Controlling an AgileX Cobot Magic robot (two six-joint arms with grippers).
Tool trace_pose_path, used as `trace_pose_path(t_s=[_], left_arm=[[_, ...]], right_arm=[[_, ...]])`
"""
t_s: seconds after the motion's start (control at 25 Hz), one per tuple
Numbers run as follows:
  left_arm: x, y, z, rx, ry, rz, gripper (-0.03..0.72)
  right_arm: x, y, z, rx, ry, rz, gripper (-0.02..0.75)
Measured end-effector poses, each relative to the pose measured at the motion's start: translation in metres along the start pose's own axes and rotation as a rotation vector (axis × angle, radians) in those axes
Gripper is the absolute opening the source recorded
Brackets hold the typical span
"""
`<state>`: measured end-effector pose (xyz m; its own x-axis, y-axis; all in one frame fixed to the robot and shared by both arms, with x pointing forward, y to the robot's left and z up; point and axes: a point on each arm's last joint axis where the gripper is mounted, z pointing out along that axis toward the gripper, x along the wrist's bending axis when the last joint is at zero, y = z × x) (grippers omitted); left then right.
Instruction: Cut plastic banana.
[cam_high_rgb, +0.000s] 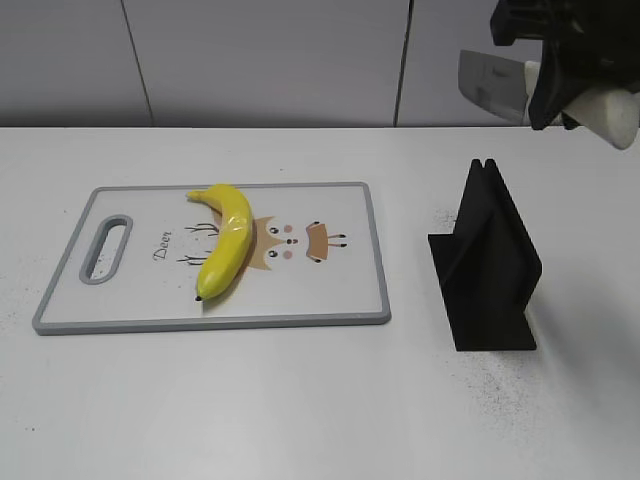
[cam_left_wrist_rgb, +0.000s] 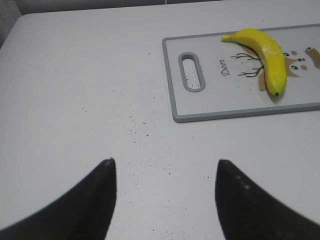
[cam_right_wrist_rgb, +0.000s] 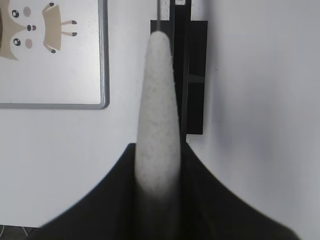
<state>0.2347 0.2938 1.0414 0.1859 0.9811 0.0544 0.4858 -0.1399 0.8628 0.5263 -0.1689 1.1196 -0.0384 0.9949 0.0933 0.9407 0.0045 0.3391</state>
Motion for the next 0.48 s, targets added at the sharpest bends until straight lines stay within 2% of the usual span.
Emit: trace_pose_path(t_s=[0.48], left_arm=[[0.0018,0.0086,-0.0015,0.004,0.010,0.004,0.585]], right_arm=[[-0.0019,0.0035,-0.0040,-0.027,-0.023,-0.036,0.160]])
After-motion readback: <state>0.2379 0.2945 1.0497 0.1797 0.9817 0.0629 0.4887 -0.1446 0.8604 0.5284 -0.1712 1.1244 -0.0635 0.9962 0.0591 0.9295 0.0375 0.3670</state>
